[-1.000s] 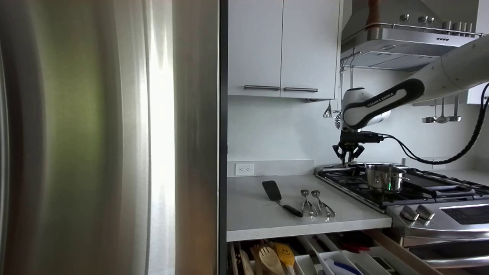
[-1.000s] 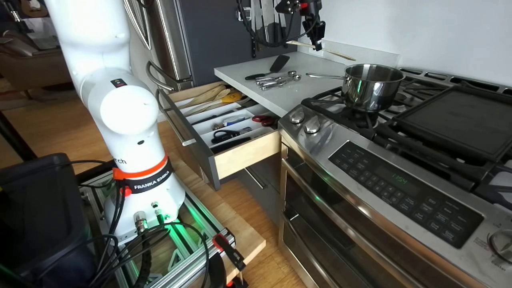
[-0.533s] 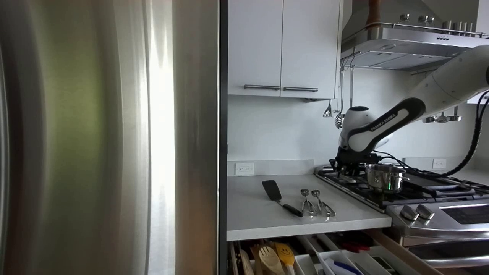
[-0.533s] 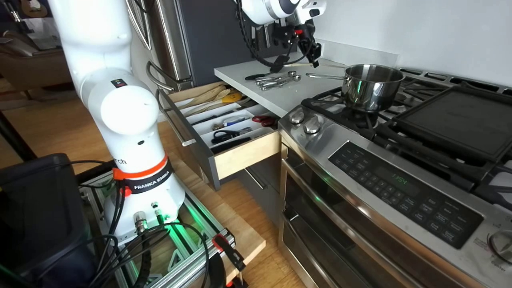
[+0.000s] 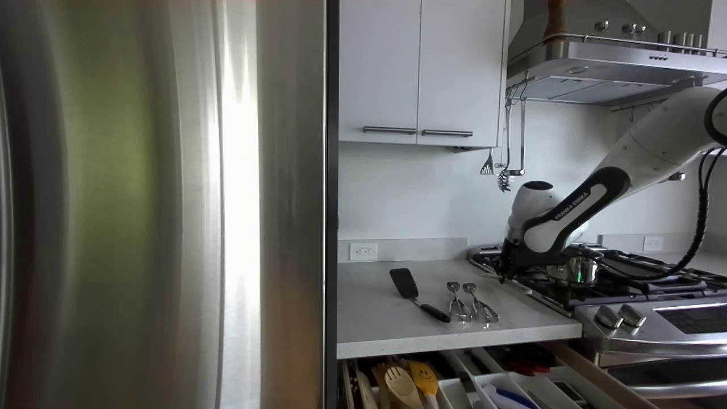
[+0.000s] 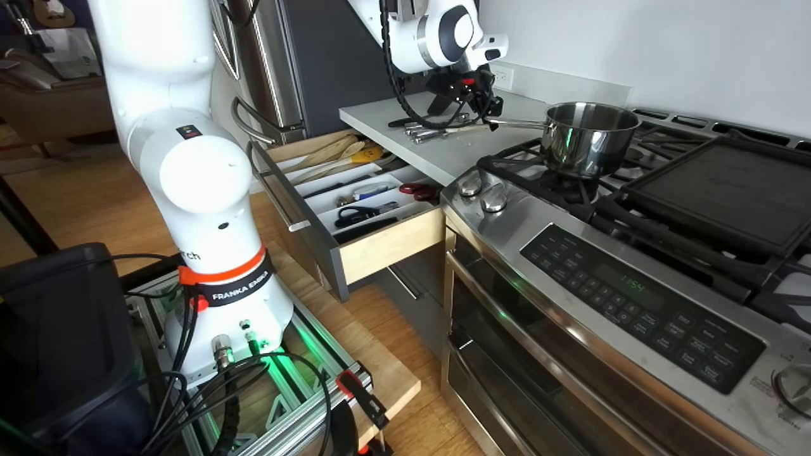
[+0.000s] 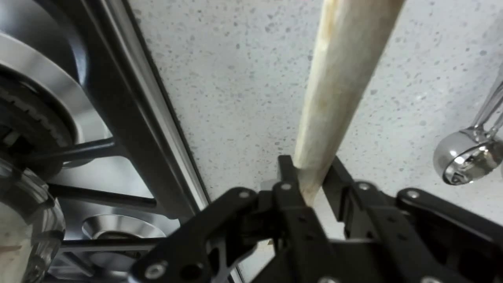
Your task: Use the wooden spatula to stir the contents in the silver pot
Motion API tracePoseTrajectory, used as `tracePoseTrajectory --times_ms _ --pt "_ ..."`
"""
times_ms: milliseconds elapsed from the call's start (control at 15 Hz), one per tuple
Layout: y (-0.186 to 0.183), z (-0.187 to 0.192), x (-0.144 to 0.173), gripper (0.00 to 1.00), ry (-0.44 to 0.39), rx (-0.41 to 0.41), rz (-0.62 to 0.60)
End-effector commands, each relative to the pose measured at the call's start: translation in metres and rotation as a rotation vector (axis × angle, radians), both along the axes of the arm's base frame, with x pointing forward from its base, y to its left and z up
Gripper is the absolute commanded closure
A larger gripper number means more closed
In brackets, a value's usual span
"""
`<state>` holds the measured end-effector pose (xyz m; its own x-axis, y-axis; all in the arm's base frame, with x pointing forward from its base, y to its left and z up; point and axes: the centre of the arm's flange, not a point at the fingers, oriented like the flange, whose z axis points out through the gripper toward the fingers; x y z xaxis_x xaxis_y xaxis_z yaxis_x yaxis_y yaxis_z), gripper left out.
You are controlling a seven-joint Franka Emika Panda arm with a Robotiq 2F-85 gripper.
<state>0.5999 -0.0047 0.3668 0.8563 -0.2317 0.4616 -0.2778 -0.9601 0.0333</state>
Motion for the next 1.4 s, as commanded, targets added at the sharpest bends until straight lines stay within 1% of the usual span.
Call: tracePoseTrajectory --times_ms 0,133,200,533,800,933,1000,1067,1200,1267,1333 --pt "0.0 0.0 0.0 0.76 0.0 0.001 0.0" --pt "0.0 0.0 0.0 0.76 0.0 0.001 0.001" --pt "-0.001 -0.005 0.0 0.94 -0.006 -0.002 0.011" --pt "-0.004 -0.032 -0.001 0.94 -0.057 0.001 0.063" --pt "-0.007 -0.057 -0.005 0.94 -0.076 0.021 0.095" --pt "-0.01 -0.062 -0.006 0.94 -0.086 0.026 0.1" --pt "-0.012 -0.061 -0.007 0.51 -0.096 0.028 0.102" --pt "-0.013 -0.058 -0.007 0.51 -0.1 0.027 0.102" --pt "-0.015 -0.047 -0.009 0.37 -0.111 0.024 0.109" --pt "-0.015 -0.035 -0.012 0.28 -0.12 0.019 0.112" --pt "-0.015 -0.025 -0.014 0.22 -0.119 0.031 0.115"
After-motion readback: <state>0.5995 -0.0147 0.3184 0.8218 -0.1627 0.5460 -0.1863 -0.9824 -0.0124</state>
